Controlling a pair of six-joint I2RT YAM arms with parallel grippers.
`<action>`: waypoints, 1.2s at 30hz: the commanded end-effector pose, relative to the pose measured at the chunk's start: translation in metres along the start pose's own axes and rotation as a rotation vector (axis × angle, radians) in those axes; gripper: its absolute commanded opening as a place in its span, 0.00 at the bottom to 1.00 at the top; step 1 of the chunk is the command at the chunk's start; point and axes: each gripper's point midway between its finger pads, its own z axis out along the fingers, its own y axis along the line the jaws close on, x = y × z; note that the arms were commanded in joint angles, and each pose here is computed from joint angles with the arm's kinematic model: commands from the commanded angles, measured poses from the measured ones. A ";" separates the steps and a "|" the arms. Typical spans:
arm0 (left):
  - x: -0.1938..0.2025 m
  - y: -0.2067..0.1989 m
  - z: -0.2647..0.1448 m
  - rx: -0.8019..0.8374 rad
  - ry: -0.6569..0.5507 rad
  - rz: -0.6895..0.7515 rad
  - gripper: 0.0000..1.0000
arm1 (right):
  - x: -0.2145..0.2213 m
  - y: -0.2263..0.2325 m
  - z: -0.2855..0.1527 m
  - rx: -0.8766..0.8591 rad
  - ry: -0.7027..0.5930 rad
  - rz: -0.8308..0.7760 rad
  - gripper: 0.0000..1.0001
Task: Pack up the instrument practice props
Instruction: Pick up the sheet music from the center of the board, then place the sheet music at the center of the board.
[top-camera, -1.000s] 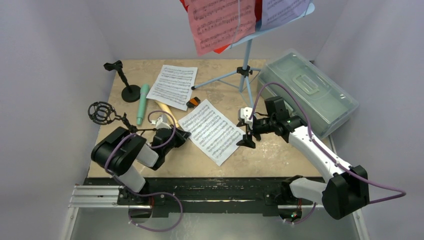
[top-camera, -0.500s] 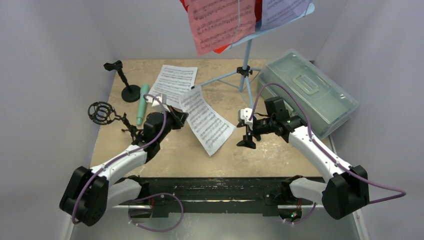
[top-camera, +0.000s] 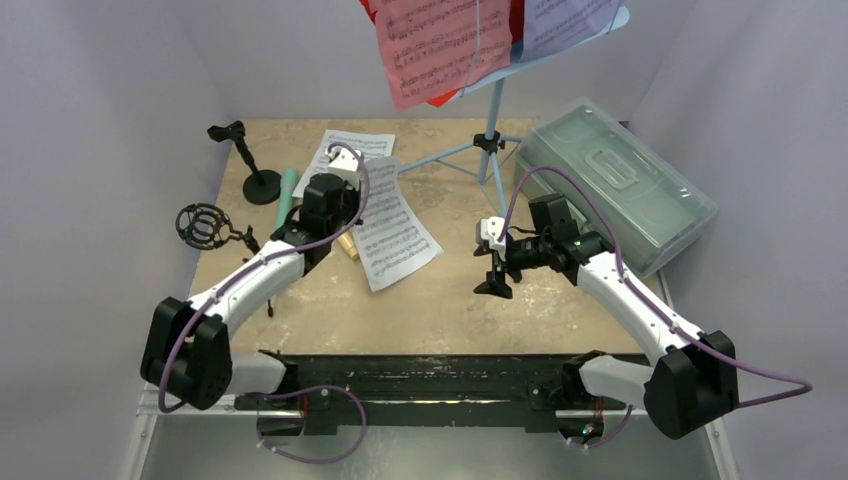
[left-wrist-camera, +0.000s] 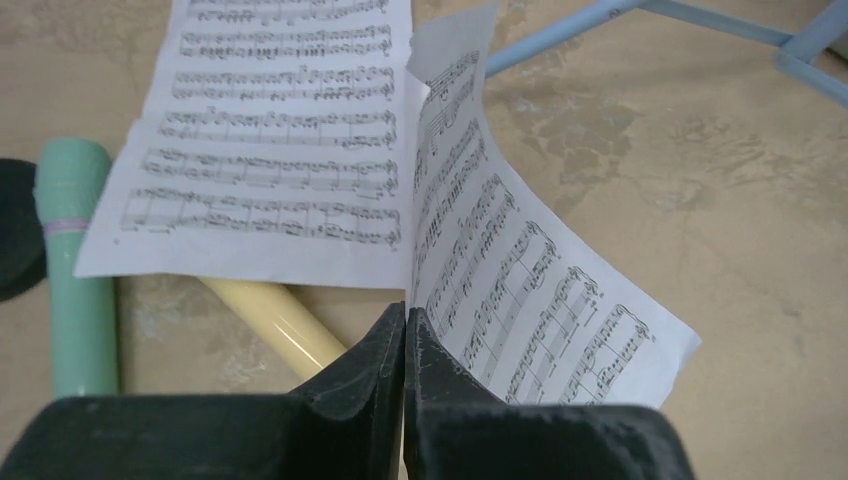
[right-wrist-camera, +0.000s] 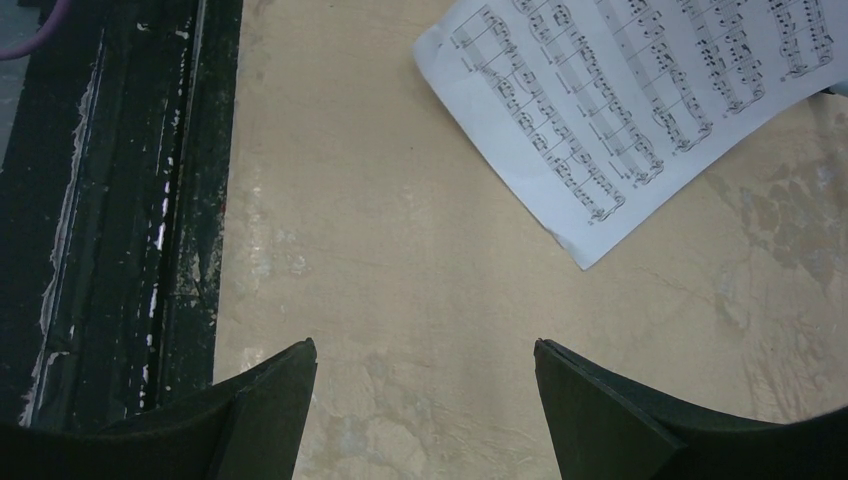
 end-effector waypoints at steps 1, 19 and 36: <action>-0.031 0.027 0.016 -0.058 -0.016 0.184 0.00 | -0.007 0.004 -0.001 -0.017 -0.027 -0.034 0.83; -0.054 0.126 0.151 -0.285 0.130 0.080 0.00 | -0.008 0.006 -0.003 -0.017 -0.029 -0.042 0.84; -0.163 0.121 0.051 -0.365 -0.186 -0.347 0.98 | -0.003 0.001 -0.005 0.012 0.004 -0.046 0.84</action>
